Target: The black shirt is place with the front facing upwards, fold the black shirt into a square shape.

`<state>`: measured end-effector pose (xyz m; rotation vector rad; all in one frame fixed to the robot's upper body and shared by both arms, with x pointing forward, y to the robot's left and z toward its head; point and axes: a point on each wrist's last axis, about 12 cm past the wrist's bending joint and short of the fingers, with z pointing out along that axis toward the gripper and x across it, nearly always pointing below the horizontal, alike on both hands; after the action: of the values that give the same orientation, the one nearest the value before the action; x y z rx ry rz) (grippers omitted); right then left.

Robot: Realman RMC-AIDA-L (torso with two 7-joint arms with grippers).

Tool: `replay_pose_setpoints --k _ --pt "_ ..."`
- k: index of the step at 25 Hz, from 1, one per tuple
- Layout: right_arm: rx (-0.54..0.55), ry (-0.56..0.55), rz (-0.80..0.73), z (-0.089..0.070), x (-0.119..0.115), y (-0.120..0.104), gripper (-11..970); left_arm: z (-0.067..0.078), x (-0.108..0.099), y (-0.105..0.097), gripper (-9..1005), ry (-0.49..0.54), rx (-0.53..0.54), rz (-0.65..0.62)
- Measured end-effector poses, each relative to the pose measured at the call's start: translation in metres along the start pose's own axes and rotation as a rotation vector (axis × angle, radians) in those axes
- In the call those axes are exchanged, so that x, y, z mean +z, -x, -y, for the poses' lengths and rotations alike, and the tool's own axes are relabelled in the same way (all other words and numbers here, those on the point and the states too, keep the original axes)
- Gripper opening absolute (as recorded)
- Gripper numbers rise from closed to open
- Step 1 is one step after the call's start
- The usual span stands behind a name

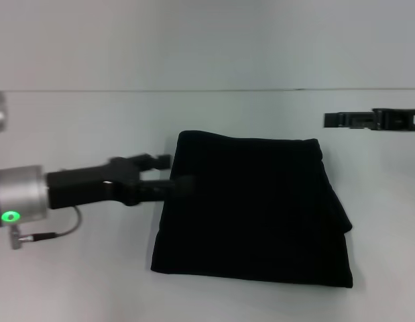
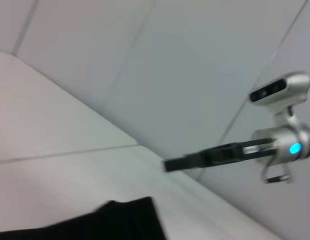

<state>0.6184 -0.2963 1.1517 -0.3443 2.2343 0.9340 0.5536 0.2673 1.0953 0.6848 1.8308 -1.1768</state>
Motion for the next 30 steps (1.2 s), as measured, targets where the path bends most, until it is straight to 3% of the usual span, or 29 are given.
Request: replay_pose_setpoints --k 1,5,12,18,21,30 --pt "0.004 0.004 -0.035 -0.005 0.001 0.004 946 -0.002 -0.007 -0.002 963 0.019 0.012 0.010" --pt "-0.004 -0.026 -0.207 -0.033 0.013 0.027 946 -0.006 -0.025 -0.009 951 0.078 0.054 0.056" --pt "-0.071 -0.290 -0.508 -0.077 0.052 0.051 946 -0.007 -0.039 -0.025 945 0.136 0.071 0.067" --pt "-0.185 -0.424 -0.652 -0.117 0.080 0.058 947 -0.006 -0.043 -0.032 945 0.150 0.064 0.066" --pt "-0.196 -0.459 -0.683 -0.122 0.087 0.054 947 -0.005 -0.043 -0.033 946 0.147 0.061 0.068" --pt "-0.195 -0.452 -0.730 -0.115 0.108 0.039 946 -0.004 -0.040 -0.034 946 0.143 0.069 0.070"
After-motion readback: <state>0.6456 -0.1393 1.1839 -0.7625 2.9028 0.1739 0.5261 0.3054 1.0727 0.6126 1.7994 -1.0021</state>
